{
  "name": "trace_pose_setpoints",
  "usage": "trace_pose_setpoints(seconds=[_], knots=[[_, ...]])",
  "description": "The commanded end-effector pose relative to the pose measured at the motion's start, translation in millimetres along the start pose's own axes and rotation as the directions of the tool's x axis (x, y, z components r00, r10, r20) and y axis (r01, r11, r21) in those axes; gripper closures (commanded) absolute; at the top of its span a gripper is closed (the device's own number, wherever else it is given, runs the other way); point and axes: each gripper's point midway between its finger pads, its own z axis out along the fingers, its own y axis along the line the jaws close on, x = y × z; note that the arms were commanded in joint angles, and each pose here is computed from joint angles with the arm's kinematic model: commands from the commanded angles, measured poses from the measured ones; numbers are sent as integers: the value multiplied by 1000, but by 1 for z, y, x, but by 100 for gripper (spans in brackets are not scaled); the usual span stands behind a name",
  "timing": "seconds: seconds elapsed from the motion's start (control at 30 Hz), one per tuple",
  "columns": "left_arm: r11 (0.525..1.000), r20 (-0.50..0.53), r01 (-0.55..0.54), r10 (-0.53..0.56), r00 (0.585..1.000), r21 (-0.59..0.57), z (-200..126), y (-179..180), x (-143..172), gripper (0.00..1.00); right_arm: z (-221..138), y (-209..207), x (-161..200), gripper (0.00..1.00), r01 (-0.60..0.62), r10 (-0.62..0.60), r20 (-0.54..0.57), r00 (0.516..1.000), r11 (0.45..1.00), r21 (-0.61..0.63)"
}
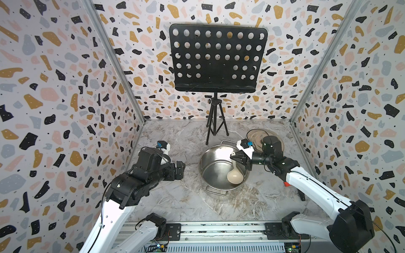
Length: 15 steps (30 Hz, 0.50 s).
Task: Stir the soup with a spoon
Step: Stir the soup in the pan with a stick.
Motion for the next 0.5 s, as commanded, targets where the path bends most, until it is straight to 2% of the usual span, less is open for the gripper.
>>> trace_pose_setpoints(seconds=[0.0, 0.17, 0.3, 0.47], knots=[[999, 39, -16, 15, 999, 29, -1, -7, -13, 0, -6, 31, -20, 100, 11, -8, 39, 999, 998, -64], [999, 45, -16, 15, 999, 37, -1, -9, -15, 0, 8, 68, -28, 100, 62, -58, 25, 998, 986, -156], [999, 37, -19, 17, 999, 44, -1, -10, -13, 1, 36, 95, -38, 100, 127, -121, 38, 992, 955, -268], [998, 27, -16, 14, 1000, 54, -2, -11, -8, 1, 75, 94, -58, 100, 197, -175, 98, 980, 931, -309]])
